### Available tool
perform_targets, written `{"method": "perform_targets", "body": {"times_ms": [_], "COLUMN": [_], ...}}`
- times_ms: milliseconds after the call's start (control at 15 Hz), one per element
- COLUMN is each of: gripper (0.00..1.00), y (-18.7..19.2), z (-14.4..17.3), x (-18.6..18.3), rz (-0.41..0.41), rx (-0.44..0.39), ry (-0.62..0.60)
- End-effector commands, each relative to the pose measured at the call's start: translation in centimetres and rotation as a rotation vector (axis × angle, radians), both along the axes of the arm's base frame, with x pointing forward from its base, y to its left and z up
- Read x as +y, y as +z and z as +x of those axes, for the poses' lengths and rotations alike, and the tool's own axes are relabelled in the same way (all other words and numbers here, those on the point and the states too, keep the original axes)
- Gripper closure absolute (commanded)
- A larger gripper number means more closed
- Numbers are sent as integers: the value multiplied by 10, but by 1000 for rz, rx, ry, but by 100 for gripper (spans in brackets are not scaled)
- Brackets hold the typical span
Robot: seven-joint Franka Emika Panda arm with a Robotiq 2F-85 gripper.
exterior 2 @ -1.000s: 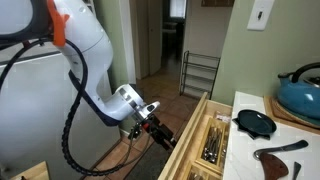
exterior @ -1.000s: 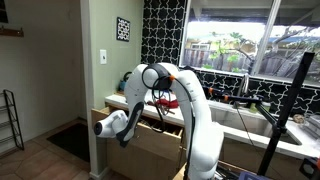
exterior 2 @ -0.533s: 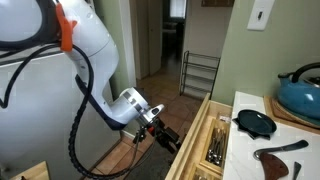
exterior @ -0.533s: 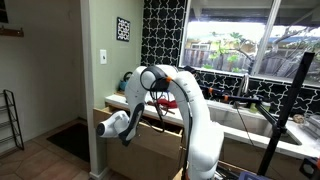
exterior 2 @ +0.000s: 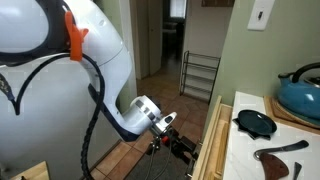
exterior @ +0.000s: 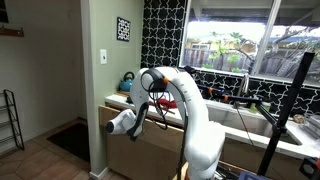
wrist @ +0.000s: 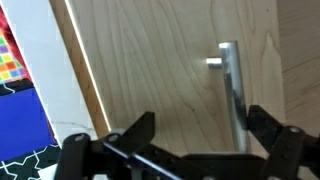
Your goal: Close the open drawer.
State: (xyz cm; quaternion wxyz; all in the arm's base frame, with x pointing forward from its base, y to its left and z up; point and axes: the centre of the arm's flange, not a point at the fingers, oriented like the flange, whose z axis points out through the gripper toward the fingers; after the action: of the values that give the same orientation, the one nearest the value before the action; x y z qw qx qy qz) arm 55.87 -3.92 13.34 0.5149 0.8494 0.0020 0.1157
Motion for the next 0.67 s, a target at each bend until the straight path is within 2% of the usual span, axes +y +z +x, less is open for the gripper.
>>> {"method": "perform_targets", "body": {"times_ms": [0, 400, 600], "gripper": [0, 0, 0], "y": [8, 47, 72], "z": [3, 0, -1], "x": [-31, -25, -11], "rz": [-26, -74, -57], "rx": [-32, -70, -103], "ry": [-20, -61, -122]}}
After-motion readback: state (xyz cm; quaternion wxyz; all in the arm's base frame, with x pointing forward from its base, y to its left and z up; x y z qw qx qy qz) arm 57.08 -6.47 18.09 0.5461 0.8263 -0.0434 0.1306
